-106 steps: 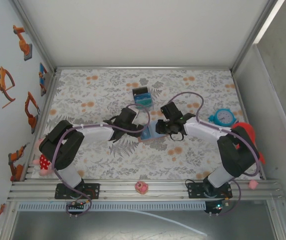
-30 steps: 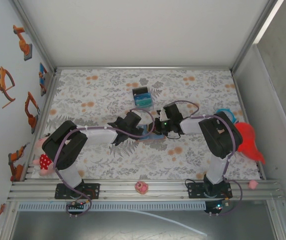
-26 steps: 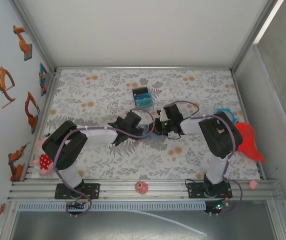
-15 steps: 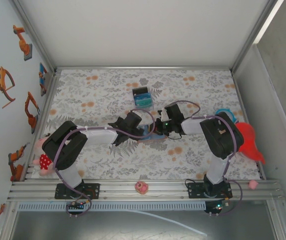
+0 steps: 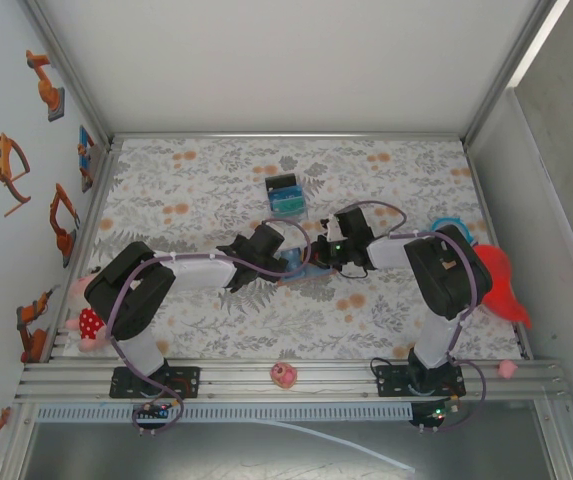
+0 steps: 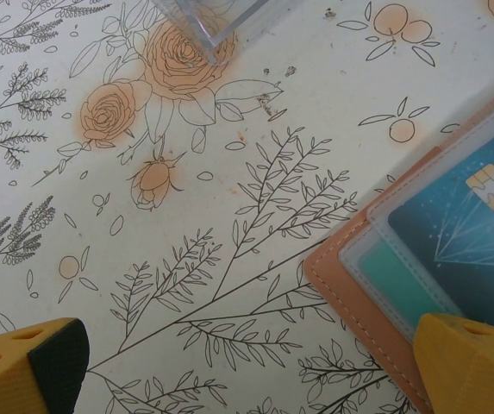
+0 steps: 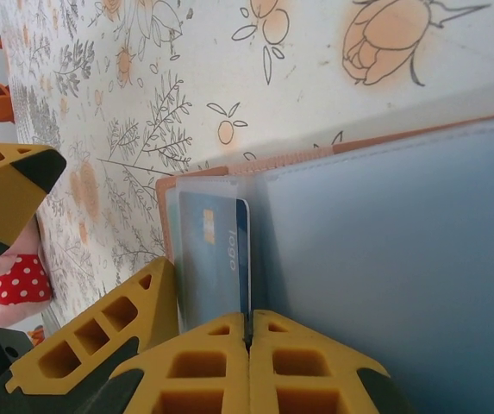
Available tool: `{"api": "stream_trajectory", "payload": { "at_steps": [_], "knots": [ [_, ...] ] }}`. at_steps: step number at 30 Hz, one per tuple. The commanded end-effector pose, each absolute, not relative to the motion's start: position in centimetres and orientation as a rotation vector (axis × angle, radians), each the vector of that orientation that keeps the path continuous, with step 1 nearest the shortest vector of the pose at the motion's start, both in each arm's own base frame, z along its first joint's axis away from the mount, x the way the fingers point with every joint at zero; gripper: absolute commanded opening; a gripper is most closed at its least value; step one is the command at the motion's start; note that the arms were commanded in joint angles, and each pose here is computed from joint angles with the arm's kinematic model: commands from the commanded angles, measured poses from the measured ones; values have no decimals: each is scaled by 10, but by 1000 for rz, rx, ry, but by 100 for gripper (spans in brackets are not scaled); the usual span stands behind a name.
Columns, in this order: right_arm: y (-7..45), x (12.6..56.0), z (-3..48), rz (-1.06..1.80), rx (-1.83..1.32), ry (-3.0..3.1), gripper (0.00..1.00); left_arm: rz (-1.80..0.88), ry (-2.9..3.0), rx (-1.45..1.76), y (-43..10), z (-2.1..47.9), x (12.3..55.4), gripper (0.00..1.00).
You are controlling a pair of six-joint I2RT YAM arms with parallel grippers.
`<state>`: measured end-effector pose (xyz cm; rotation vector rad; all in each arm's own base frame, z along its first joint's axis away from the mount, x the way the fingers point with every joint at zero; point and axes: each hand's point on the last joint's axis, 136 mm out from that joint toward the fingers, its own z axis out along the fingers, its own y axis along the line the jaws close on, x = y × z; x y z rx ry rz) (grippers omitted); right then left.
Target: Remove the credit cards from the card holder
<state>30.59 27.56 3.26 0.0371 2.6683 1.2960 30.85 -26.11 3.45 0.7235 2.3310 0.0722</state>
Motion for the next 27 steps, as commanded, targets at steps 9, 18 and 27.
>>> {"api": "stream_trajectory", "payload": {
  "at_steps": [9, 18, 27],
  "knots": [
    [279, 308, 38, 1387, 70, 2621, 4, 153, 2377, 781, -248, 23, 303, 97],
    [281, 310, 42, 1426, 80, 2603, 8, 158, 2379, 786, -248, 23, 304, 97],
    [279, 312, 42, 1465, 112, 2577, 9, 161, 2380, 792, -249, 23, 304, 97]
  ]
}}
